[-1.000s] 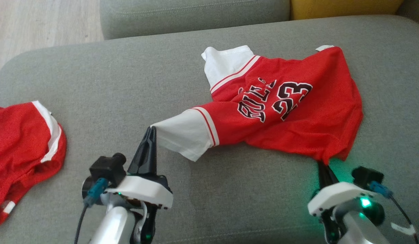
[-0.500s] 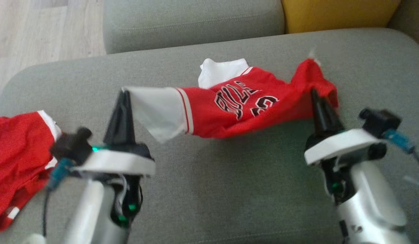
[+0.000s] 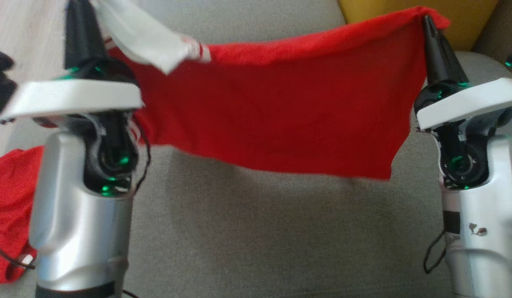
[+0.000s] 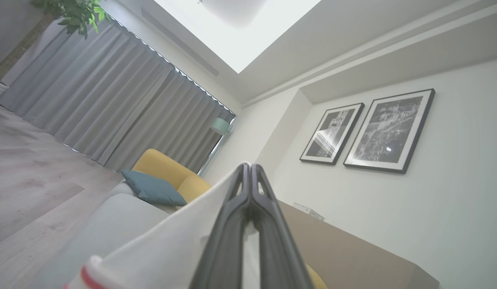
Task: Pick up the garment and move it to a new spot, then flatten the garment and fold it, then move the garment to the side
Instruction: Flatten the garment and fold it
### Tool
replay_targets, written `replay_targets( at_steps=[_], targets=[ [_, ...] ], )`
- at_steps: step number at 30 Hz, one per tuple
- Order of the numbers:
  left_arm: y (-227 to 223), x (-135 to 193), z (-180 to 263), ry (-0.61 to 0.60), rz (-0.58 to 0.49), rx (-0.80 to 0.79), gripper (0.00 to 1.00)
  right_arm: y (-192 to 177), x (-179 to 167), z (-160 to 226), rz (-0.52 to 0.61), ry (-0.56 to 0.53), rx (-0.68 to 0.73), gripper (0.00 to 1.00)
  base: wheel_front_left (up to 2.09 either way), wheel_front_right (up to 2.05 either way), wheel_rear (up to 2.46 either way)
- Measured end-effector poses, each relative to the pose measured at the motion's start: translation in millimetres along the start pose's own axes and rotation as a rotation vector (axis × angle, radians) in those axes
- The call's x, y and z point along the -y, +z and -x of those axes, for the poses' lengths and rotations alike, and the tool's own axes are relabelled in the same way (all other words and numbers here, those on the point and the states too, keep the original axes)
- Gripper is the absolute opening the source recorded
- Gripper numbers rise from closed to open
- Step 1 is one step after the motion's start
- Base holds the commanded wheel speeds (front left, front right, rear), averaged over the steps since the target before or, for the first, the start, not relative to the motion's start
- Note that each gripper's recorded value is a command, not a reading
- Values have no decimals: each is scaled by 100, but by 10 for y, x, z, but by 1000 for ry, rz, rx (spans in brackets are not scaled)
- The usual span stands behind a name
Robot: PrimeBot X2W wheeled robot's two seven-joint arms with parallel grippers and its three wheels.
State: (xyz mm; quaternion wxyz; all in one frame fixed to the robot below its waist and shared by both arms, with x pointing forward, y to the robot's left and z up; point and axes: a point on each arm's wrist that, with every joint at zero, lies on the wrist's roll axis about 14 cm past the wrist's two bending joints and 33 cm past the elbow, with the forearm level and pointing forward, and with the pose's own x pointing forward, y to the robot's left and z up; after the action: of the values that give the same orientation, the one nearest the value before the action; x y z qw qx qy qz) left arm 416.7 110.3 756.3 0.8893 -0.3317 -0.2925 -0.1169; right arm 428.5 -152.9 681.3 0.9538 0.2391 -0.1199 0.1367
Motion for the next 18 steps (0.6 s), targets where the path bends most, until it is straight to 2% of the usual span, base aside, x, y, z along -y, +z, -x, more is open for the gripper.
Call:
replay_targets(
  at_steps=[6,11,18],
  targets=[
    [315,-31,-41,47,21,83,0,175,-24,24,-12,6,28,0,0,0,0],
    [398,34,-3,43,47,83,0,226,-58,116,-30,18,27,0,0,0,0],
    [339,-24,2,58,47,34,0,191,98,221,-28,-22,-14,0,0,0,0]
  ],
)
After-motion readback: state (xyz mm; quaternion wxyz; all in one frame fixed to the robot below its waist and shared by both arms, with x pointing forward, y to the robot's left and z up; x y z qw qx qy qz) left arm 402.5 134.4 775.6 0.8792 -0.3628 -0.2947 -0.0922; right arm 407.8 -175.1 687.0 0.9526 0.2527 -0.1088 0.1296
